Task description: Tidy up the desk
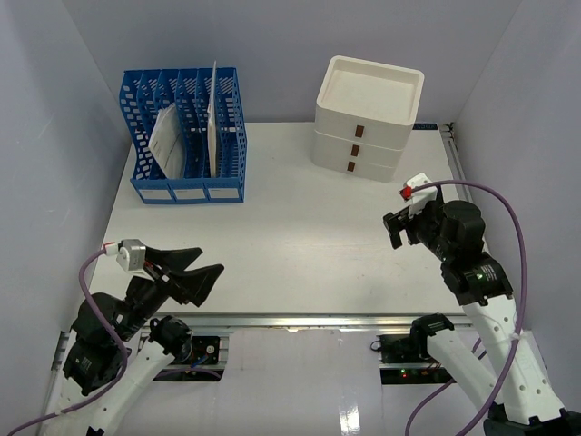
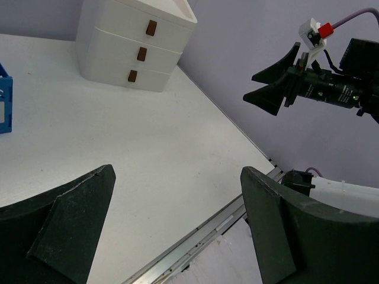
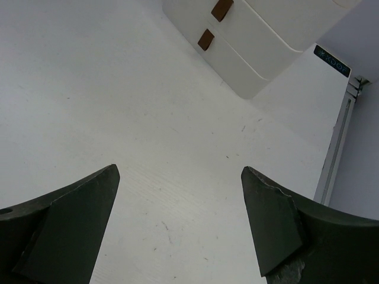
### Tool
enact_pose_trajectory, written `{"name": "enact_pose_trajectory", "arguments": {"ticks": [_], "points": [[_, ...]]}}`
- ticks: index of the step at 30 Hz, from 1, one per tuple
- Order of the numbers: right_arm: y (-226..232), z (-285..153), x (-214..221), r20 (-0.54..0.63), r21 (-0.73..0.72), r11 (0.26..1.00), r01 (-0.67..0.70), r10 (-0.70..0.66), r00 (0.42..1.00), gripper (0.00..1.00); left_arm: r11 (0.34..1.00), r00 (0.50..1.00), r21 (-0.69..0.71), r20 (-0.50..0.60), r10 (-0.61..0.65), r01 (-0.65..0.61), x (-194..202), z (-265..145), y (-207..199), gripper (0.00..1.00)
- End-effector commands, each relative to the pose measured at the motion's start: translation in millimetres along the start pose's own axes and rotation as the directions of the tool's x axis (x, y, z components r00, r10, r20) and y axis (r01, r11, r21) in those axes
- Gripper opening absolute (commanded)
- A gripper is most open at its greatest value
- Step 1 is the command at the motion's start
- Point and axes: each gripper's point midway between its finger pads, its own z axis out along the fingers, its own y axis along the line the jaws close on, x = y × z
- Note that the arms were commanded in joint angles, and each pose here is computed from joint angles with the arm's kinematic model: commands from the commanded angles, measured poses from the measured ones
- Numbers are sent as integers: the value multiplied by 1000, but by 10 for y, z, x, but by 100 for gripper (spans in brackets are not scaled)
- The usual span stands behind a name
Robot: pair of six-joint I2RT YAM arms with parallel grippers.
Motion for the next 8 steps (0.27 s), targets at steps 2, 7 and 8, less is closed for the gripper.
{"name": "enact_pose_trajectory", "arguments": {"ticks": [2, 7, 8], "points": [[-109, -94, -59, 41, 72, 997, -3, 0, 999, 90, 999, 999, -21, -20, -48, 48, 57, -10, 26, 98], [-148, -125, -73, 55, 92, 995, 50, -55, 997, 90, 997, 998, -36, -25, -66, 65, 102, 19, 64, 98], [-139, -110, -54, 54, 87, 995, 56, -61, 997, 90, 997, 997, -38, -28, -67, 66, 116, 37, 73, 98]]}}
